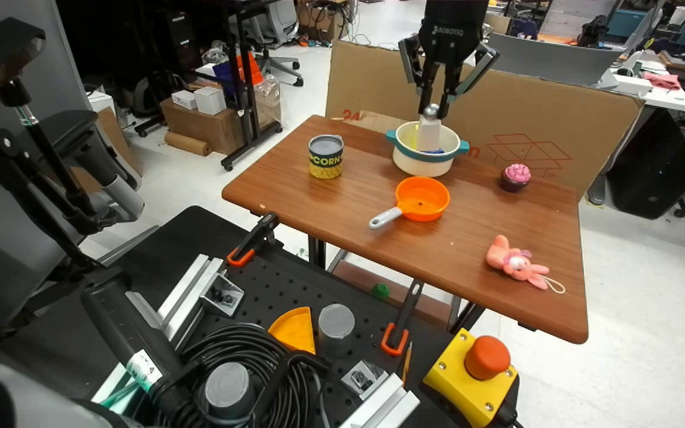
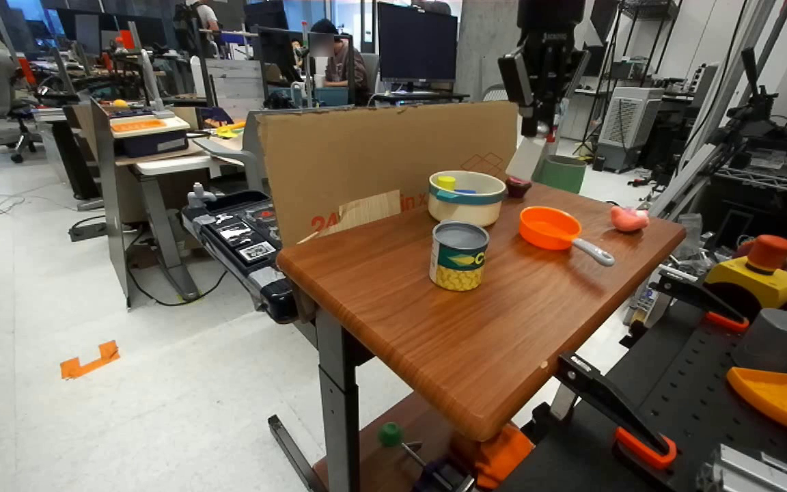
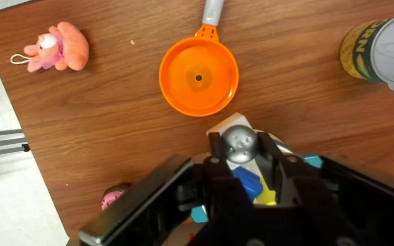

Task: Remove the shaker from the pot

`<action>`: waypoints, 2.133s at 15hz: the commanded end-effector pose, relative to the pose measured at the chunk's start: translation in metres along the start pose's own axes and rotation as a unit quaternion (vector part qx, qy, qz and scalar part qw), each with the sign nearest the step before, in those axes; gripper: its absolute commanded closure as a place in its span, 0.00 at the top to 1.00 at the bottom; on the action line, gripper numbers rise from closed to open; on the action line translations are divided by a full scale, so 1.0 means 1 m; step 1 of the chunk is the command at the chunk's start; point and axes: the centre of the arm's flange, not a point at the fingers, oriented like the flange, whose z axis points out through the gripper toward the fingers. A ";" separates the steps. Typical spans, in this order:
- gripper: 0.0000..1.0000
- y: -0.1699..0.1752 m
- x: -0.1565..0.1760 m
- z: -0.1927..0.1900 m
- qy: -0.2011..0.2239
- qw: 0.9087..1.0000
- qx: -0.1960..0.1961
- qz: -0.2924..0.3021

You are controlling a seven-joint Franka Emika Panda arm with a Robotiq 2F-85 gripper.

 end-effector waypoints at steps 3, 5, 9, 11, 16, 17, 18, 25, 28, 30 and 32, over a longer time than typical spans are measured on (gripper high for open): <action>0.07 -0.018 -0.012 -0.020 -0.001 1.000 0.019 0.019; 0.07 -0.035 -0.021 -0.022 -0.008 1.000 0.022 0.001; 0.07 -0.062 -0.034 -0.026 -0.015 1.000 0.014 -0.023; 0.07 -0.068 -0.036 -0.026 -0.018 0.999 0.011 -0.026; 0.07 -0.061 -0.031 -0.020 -0.016 1.000 -0.001 -0.022; 0.07 -0.058 -0.030 -0.018 -0.016 1.000 -0.002 -0.022; 0.07 -0.056 -0.028 -0.016 -0.019 1.000 -0.005 -0.019; 0.07 -0.057 -0.038 0.003 -0.096 0.994 -0.021 -0.049; 0.07 -0.067 -0.046 0.010 -0.127 0.989 -0.038 -0.067; 0.07 -0.069 -0.049 0.011 -0.140 0.986 -0.047 -0.076; 0.07 -0.072 -0.053 0.014 -0.152 0.983 -0.062 -0.086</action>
